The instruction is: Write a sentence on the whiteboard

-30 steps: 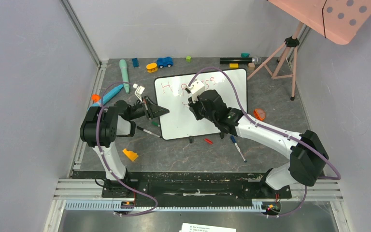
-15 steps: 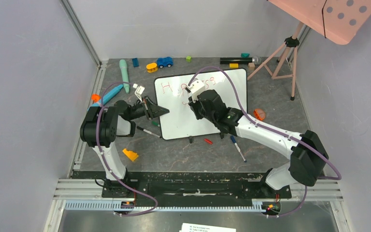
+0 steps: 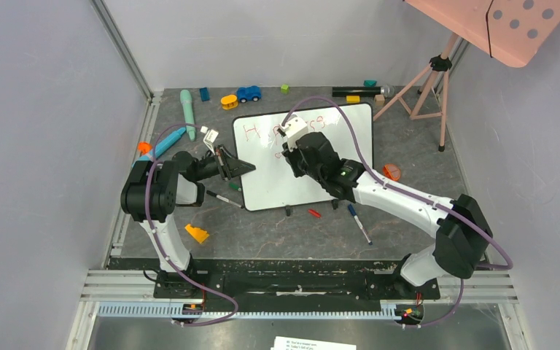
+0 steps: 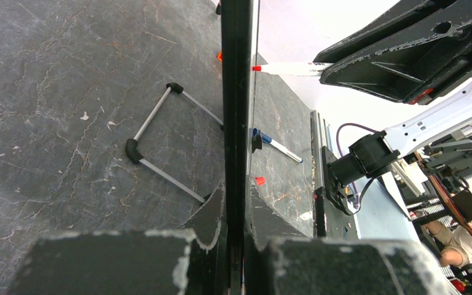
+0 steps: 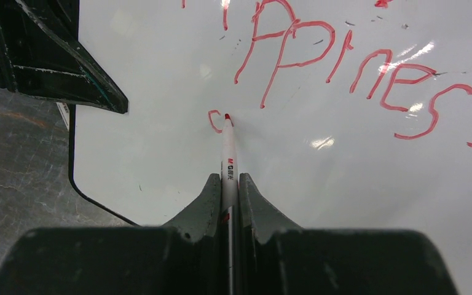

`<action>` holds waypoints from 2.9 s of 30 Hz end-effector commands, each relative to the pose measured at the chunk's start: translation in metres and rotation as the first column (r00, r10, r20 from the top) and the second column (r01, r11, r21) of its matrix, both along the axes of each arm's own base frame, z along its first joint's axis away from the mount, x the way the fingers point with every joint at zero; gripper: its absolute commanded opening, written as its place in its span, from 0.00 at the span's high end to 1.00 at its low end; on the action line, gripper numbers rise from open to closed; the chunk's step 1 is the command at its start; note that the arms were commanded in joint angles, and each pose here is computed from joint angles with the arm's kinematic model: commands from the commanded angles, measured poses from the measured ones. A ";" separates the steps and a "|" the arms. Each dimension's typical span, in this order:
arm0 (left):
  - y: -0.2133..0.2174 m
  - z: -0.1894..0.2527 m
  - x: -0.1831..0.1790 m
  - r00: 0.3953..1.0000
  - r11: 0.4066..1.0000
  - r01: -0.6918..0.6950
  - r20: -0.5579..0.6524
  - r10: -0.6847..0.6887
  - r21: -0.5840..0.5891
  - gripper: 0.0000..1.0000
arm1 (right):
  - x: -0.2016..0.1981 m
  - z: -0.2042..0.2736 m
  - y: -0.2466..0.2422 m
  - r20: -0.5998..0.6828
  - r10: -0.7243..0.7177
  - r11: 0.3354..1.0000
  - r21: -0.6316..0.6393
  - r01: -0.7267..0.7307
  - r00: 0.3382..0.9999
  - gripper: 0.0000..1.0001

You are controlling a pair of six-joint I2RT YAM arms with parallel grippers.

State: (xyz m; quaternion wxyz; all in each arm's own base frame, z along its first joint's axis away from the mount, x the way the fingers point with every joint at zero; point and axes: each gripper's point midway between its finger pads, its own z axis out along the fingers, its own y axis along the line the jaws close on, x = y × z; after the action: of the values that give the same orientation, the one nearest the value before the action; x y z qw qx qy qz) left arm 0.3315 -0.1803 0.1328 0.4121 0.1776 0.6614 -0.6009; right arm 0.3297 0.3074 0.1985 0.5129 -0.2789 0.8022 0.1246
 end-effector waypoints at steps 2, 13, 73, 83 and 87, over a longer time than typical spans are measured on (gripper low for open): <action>0.003 0.009 0.006 0.989 1.000 -0.013 0.149 0.009 0.025 0.98 | 0.013 0.013 0.009 0.034 0.002 1.000 0.021 -0.003 0.999 1.00; 0.003 0.009 0.006 0.989 1.000 -0.013 0.148 0.009 0.025 0.98 | 0.006 0.021 0.010 0.036 0.036 0.998 0.046 -0.038 0.999 1.00; 0.003 0.009 0.006 0.989 1.000 -0.011 0.147 0.008 0.025 0.98 | -0.006 -0.019 -0.018 -0.046 0.036 0.997 0.070 -0.032 0.998 1.00; 0.003 0.009 0.006 0.989 1.000 -0.012 0.149 0.008 0.025 0.98 | 0.000 -0.009 -0.016 -0.024 0.025 0.997 0.076 -0.023 0.999 1.00; 0.003 0.009 0.005 0.989 1.000 -0.012 0.148 0.008 0.025 0.98 | 0.007 -0.003 -0.015 -0.012 0.021 0.997 0.075 -0.020 1.000 1.00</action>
State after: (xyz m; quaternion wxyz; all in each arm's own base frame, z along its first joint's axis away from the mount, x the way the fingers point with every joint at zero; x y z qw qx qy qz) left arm 0.3316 -0.1803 0.1328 0.4125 0.1777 0.6613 -0.6008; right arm 0.3185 0.2951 0.1800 0.4960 -0.2807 0.8016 0.1805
